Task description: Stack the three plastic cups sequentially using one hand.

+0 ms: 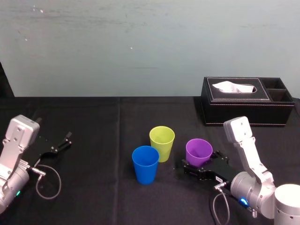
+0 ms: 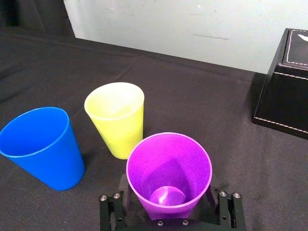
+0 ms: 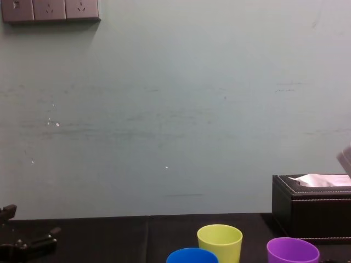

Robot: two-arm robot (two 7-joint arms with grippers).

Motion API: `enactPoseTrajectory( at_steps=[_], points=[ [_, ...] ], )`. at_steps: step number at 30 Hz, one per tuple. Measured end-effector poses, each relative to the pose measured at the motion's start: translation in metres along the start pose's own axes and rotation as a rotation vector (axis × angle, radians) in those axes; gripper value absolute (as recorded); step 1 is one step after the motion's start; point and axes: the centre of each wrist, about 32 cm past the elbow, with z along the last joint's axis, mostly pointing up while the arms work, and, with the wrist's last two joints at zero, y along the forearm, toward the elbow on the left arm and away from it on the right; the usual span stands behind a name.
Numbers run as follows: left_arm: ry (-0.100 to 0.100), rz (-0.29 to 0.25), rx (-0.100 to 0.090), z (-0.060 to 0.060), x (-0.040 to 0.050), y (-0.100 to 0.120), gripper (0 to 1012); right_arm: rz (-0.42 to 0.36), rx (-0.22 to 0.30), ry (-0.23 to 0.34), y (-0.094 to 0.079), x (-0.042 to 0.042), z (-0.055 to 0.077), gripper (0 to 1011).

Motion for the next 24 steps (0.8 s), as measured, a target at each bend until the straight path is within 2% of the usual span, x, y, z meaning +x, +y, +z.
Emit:
enactPoseTrajectory(
  at_steps=[2, 10, 16, 20, 24],
  points=[
    [0.0, 0.0, 0.0, 0.0, 0.0, 0.0, 1000, -0.001, 0.0, 0.0, 0.0, -0.0001, 0.0, 947],
    [0.0, 0.0, 0.0, 0.0, 0.0, 0.0, 1000, -0.003, 0.0, -0.001, 0.0, -0.0003, 0.0, 732],
    [0.0, 0.0, 0.0, 0.0, 0.0, 0.0, 1000, -0.004, 0.0, -0.001, 0.0, -0.0003, 0.0, 715],
    [0.0, 0.0, 0.0, 0.0, 0.0, 0.0, 1000, 0.003, 0.003, -0.03, -0.003, -0.0012, 0.008, 716],
    [0.0, 0.0, 0.0, 0.0, 0.0, 0.0, 1000, 0.02, 0.023, -0.052, -0.005, -0.0007, 0.028, 715]
  ],
)
